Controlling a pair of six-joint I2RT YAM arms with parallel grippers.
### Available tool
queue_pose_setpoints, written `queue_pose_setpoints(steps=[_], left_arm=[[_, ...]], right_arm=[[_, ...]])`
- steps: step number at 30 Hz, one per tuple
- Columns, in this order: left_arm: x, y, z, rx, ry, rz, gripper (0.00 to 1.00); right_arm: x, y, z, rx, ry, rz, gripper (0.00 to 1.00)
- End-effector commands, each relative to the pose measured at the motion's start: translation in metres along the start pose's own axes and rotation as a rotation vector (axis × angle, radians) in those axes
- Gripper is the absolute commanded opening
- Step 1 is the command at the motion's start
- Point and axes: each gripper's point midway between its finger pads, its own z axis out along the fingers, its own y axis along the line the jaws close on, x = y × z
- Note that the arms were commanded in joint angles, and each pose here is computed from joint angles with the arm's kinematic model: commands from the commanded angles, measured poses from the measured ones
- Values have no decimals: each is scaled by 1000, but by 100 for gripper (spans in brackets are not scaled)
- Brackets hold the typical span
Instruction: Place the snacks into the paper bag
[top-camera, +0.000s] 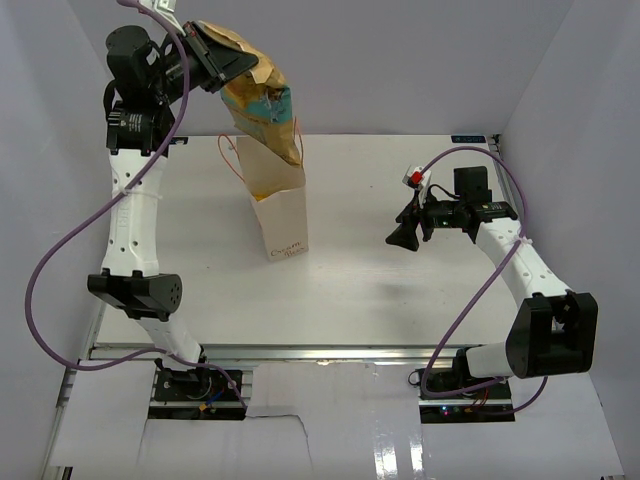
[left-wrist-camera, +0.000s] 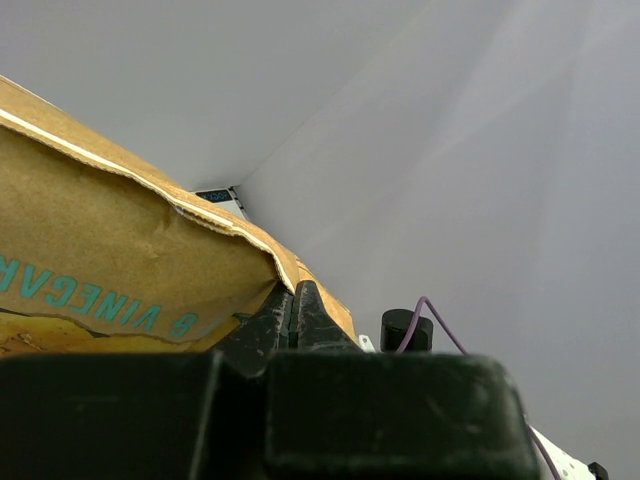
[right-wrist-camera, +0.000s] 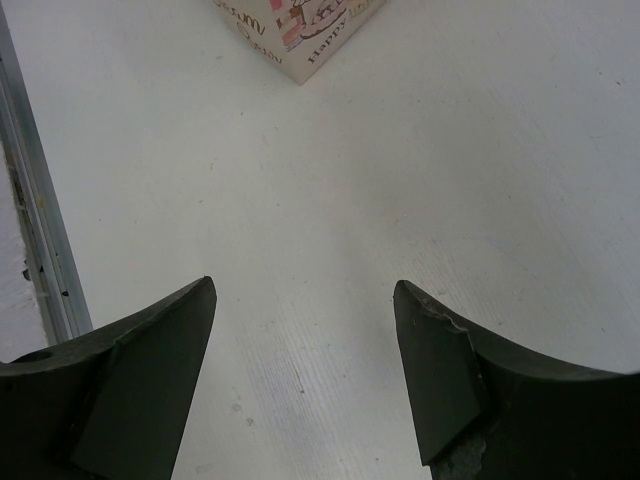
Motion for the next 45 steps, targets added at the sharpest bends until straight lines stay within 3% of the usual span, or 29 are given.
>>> queue_pose_setpoints(steps=[1,24,45], left_arm=[[-19,-58,-29,87,-75,120,0],[1,-77,-45,61,-61,143,0],[23,-41,-29,15,10,119,0]], right_arm=[[-5,8,-5,-13,-19,-18,77],[-4,11,-6,-15,-19,-16,77],[1,15,-7,-13,-15,-8,77]])
